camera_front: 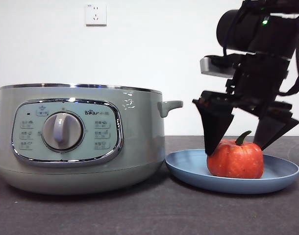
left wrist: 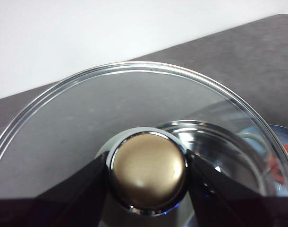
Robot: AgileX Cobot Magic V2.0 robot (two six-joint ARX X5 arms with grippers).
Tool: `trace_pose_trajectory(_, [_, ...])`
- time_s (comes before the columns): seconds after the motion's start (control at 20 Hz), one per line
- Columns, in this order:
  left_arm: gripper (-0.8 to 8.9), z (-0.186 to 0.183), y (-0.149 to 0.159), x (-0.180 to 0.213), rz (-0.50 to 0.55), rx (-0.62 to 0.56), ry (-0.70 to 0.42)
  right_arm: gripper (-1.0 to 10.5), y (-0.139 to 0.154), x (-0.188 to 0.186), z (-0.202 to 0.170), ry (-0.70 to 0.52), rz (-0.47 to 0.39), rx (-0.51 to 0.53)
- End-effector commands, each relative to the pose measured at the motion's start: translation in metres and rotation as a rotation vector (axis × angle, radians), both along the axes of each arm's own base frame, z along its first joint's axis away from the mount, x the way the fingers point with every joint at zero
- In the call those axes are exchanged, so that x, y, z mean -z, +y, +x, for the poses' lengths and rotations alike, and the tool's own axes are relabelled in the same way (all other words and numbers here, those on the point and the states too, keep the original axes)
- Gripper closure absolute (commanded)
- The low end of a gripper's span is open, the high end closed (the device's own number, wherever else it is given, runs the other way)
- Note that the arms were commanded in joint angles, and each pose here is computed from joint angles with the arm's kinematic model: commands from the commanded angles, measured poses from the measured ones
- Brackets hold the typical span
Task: Take the pumpkin out from the steamer,put the pumpkin in the blue plate,close the lid
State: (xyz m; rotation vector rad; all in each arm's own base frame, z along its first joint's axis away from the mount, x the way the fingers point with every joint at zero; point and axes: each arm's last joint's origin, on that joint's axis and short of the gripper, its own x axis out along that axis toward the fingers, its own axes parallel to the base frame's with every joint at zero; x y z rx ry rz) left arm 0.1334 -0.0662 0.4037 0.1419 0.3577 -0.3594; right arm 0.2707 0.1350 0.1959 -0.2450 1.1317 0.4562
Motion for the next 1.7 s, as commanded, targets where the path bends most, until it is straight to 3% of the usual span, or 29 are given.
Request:
trace_pose_trajectory(0.05, [8.22, 0.005, -0.003, -0.006, -0.032, 0.003, -0.036, 3.2, -0.003, -0.026, -0.006, -0.081, 0.05, 0.021])
trace_pose_trajectory(0.4, [8.22, 0.052, -0.033, 0.023, -0.036, 0.13, 0.153, 3.2, -0.027, -0.109, -0.055, -0.359, 0.204, 0.044])
trace_pose_trajectory(0.7, [8.22, 0.092, -0.054, 0.05, -0.019, 0.115, 0.238, 3.2, -0.045, -0.145, -0.091, -0.507, 0.312, 0.074])
trace_pose_trajectory(1.05, [8.22, 0.116, -0.067, 0.076, 0.007, 0.106, 0.319, 3.2, -0.05, -0.151, -0.099, -0.552, 0.293, 0.11])
trace_pose_trajectory(1.7, [8.22, 0.126, -0.088, 0.104, 0.056, 0.155, 0.435, 3.2, -0.05, -0.152, -0.099, -0.554, 0.295, 0.109])
